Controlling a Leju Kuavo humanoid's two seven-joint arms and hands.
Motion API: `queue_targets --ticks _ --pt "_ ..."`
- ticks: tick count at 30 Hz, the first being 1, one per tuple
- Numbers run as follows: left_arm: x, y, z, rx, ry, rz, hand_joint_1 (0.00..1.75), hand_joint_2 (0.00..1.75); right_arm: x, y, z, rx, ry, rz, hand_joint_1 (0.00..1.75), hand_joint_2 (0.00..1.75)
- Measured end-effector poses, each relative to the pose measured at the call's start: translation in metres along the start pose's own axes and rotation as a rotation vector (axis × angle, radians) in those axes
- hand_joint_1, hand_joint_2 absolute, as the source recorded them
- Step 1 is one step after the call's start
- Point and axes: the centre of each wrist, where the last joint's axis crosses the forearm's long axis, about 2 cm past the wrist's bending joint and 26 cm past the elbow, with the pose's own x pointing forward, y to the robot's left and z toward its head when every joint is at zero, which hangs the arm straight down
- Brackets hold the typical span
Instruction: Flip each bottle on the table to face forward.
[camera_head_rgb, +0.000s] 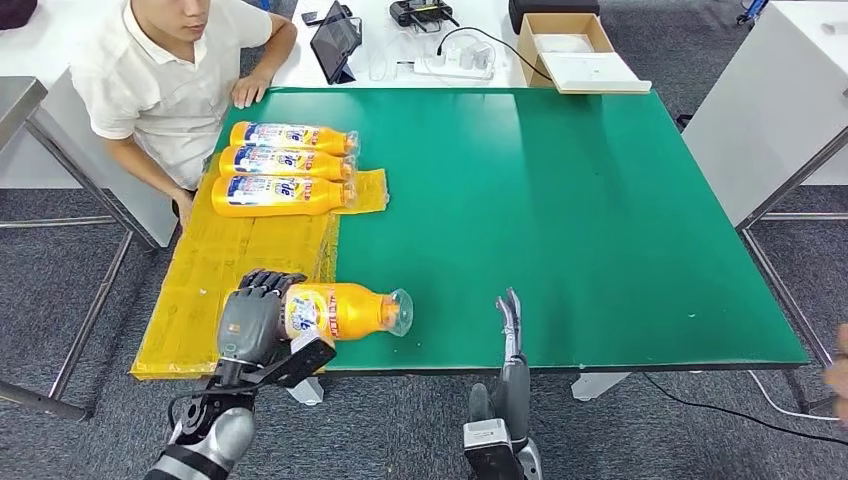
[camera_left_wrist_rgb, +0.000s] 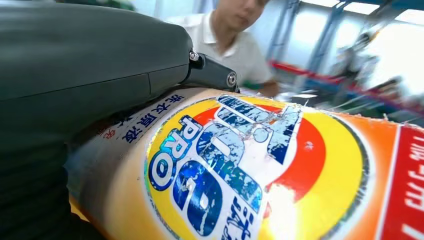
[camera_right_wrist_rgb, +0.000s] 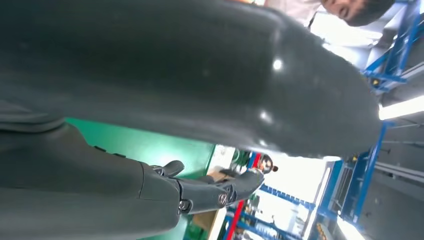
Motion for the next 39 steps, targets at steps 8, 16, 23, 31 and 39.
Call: queue_targets --ticks 8,16,23,31,39 --pt "-0.054 -0.002 -0.048 -0.096 0.221 -0.019 1.75 1.75 0.004 0.014 -0.011 -0.013 0.014 -0.087 0.00 0.00" --pt "-0.069 0.003 -0.066 -0.135 0.307 -0.026 1.75 1.75 0.004 0.019 -0.013 -0.015 0.029 -0.112 0.00 0.00" --pt "-0.074 0.010 -0.081 -0.244 0.389 0.094 0.02 1.75 0.002 0.020 -0.012 -0.020 0.050 -0.137 0.00 0.00" --pt "-0.072 0.010 -0.088 -0.445 0.313 0.123 0.00 1.75 -0.004 0.016 -0.011 -0.030 0.075 -0.141 0.00 0.00" --pt "-0.069 0.009 -0.087 -0.509 0.209 0.238 0.00 1.75 -0.010 0.011 -0.010 -0.035 0.091 -0.123 0.00 0.00"
